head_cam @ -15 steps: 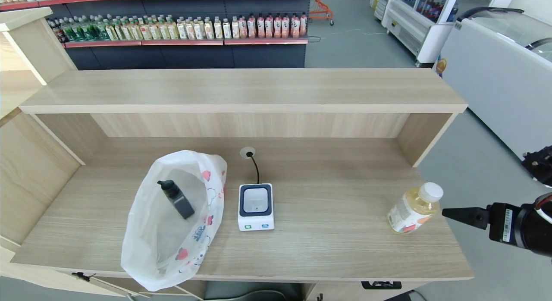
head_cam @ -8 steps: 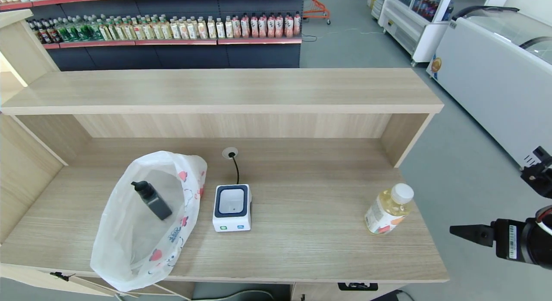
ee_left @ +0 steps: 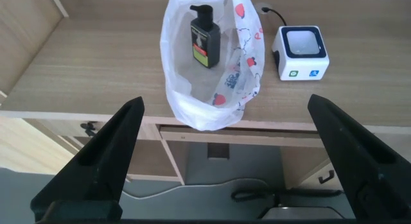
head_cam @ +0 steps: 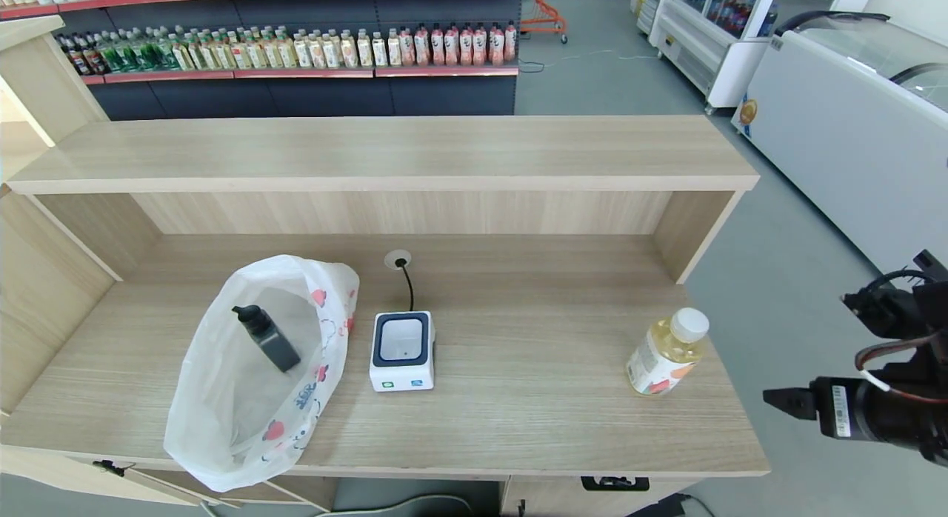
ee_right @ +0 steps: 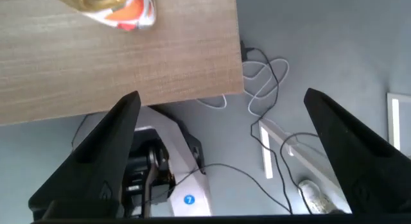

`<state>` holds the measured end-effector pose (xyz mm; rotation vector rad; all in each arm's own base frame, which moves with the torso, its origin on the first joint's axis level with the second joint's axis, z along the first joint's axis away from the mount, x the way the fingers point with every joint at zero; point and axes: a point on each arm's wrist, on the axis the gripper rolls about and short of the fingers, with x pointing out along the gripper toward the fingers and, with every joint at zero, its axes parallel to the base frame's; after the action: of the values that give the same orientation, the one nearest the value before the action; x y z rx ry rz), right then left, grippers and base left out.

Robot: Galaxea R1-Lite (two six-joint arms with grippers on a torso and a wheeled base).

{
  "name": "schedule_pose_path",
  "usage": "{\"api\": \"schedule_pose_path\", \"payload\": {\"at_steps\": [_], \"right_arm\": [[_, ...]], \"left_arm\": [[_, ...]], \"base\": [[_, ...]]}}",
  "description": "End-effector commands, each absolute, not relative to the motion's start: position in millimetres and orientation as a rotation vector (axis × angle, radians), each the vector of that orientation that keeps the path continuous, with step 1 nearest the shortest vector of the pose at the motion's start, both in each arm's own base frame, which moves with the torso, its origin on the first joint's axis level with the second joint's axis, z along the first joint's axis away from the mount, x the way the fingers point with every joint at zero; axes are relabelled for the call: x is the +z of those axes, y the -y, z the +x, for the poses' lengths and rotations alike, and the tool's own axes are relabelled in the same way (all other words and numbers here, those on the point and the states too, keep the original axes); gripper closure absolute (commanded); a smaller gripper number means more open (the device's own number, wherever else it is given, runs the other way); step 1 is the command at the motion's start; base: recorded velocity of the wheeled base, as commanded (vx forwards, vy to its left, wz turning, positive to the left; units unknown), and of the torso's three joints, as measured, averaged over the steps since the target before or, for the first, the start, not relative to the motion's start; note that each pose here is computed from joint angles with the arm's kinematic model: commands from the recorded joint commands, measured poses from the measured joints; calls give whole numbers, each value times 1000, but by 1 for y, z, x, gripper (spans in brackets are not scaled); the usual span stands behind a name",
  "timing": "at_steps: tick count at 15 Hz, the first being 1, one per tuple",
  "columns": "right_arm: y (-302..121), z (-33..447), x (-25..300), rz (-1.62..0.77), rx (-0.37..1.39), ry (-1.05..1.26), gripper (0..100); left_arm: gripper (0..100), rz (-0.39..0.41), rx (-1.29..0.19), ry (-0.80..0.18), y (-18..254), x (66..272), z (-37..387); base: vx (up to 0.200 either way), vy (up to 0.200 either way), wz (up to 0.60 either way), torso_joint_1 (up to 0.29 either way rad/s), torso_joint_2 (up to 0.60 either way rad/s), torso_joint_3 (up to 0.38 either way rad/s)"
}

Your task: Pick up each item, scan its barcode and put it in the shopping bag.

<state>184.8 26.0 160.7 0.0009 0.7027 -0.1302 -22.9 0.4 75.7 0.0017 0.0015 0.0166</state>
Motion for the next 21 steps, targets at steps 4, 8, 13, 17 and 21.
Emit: {"api": "schedule_pose_path", "payload": {"at_steps": [4,8,13,17,21], "right_arm": [[-49,215,121,-27,-18,-678,0],[-53,234,96,-47,4,-626,0],[-63,264,77,-86,121,-505,0],[-66,274,65,-124,170,-475,0],[-73,284,50,-118,210,-446,0]], "left_arm": [[0,2,17,-2,0,76,-23],[0,2,17,-2,0,76,-23],[0,2,17,-2,0,76,-23],[0,2,17,-2,0,76,-23],[0,2,17,-2,0,76,-23]], "base": [[0,0,0,0,0,0],[0,0,0,0,0,0],[0,0,0,0,0,0],[0,0,0,0,0,0],[0,0,0,0,0,0]]}}
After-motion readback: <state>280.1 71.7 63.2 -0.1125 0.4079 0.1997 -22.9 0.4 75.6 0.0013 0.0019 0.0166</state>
